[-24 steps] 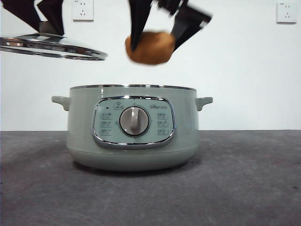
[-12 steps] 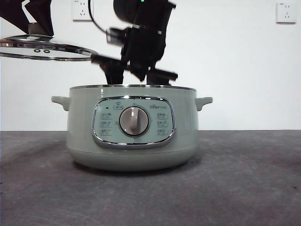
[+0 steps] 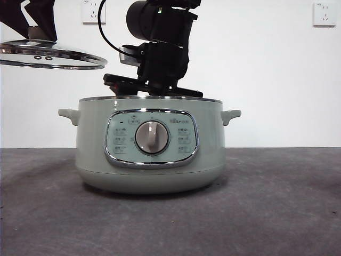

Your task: Pick up the potato,open the lid,put the potato in the pot,close the lid

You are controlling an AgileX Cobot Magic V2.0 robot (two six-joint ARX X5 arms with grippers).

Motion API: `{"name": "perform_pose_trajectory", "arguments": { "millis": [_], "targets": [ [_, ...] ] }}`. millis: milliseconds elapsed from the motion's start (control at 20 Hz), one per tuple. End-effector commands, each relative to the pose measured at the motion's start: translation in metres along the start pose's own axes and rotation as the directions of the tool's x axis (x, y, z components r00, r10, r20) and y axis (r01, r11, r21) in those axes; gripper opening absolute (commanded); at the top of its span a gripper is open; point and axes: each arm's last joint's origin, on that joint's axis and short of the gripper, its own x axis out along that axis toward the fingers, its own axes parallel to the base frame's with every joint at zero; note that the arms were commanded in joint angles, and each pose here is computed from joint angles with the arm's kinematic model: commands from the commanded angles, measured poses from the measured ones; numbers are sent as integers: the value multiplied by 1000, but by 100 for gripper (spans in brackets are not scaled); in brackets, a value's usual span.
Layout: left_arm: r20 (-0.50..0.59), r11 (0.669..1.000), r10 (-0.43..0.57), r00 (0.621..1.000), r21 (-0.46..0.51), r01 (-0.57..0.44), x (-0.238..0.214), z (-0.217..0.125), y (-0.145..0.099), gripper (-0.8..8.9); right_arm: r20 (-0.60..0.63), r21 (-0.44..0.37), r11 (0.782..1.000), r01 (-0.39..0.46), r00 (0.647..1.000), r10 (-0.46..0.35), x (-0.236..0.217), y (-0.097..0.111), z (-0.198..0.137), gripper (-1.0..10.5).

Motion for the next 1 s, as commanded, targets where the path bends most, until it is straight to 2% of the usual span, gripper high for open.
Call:
{"name": "perform_pose_trajectory", "arguments": {
  "millis": [50,300,600,850,950,1000],
  "targets": [
    [60,1000,4,998,-7,-4,-7,7,1,-9,1,-11,1000,0,1000,0,2,2,0,702],
    [58,1000,3,998,-8,-3,-6,7,0,-9,4,-10,1000,-2,1000,2,-9,3,3,697],
    [43,1000,1,999,-8,0,-6,6,0,-9,12,-40,999,-12,1000,12,-50,16,13,691],
    [38,996,-91,995,-20,91,-6,5,-7,-9,95,-102,993,66,994,-56,-109,34,6,680],
    [37,994,-108,993,-5,109,-5,6,-14,-9,124,-119,986,120,987,-105,-139,34,-5,586],
    [37,993,-122,992,6,121,-5,6,-19,-9,133,-132,981,143,983,-125,-157,33,-12,580]
  ]
}}
